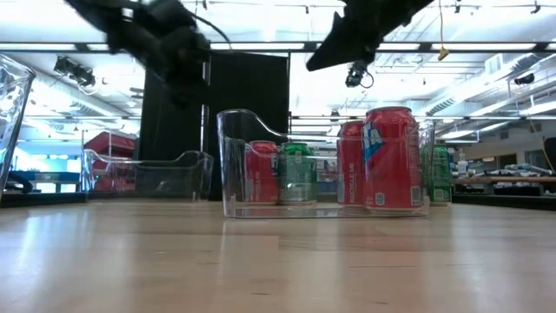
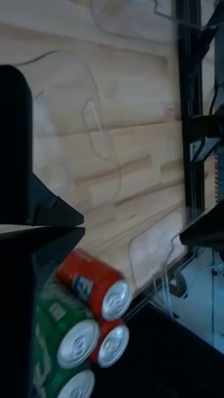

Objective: Sort soda cans
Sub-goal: Put the orange soda can into the middle transparent bin

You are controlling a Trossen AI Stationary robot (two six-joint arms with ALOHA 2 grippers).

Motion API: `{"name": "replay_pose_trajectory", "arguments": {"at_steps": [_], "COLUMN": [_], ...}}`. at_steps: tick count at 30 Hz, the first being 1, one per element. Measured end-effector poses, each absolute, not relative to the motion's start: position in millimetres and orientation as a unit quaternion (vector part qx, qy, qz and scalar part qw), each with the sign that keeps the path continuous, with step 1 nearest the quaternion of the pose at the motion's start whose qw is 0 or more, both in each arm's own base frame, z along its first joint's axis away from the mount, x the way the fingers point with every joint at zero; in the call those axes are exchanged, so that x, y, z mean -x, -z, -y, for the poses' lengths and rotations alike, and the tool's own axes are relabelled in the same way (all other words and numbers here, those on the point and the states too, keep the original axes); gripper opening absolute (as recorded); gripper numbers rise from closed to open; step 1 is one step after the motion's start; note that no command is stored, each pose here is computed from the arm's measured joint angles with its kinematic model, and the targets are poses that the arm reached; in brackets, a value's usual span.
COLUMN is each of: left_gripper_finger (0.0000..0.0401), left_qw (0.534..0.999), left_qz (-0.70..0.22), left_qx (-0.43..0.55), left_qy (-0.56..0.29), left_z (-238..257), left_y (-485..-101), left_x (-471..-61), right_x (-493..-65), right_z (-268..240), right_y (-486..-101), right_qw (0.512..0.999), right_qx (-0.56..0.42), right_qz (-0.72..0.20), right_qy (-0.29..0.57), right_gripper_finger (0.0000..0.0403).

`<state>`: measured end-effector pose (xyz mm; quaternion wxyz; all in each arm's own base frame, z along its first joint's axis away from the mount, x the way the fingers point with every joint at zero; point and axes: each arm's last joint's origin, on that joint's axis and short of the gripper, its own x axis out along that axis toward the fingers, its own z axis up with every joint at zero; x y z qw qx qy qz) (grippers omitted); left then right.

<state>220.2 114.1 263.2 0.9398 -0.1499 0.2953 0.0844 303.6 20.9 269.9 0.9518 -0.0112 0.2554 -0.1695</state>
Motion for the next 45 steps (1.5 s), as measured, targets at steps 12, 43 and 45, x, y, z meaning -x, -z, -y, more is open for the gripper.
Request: {"name": "replay_pose_trajectory", "arguments": {"at_steps": [12,43,45], "left_gripper_finger": [0.0067,0.0308,0.0308], "left_qw": [0.909,0.876,0.874], "left_qz": [-0.395,-0.454,-0.457], "left_qx": [0.127,0.092,0.092], "left_qy": [-0.049,-0.136,-0.136], "left_z": [-148.3,-167.4,-168.9], "left_y": [-289.2,-255.4,-251.1], "left_x": [-277.1,-315.7,-318.0], "right_x": [-297.3,-296.4,-296.4], "right_z": [-20.7,-20.6,-20.6], "right_y": [-263.0,-261.8,-261.8], "right_qw": [0.947,0.944,0.944], "right_qx": [0.031,0.044,0.044], "right_qz": [-0.274,-0.284,-0.284], "right_qy": [0.165,0.161,0.161], "right_gripper_finger": [0.0000,0.0000,0.0000]}}
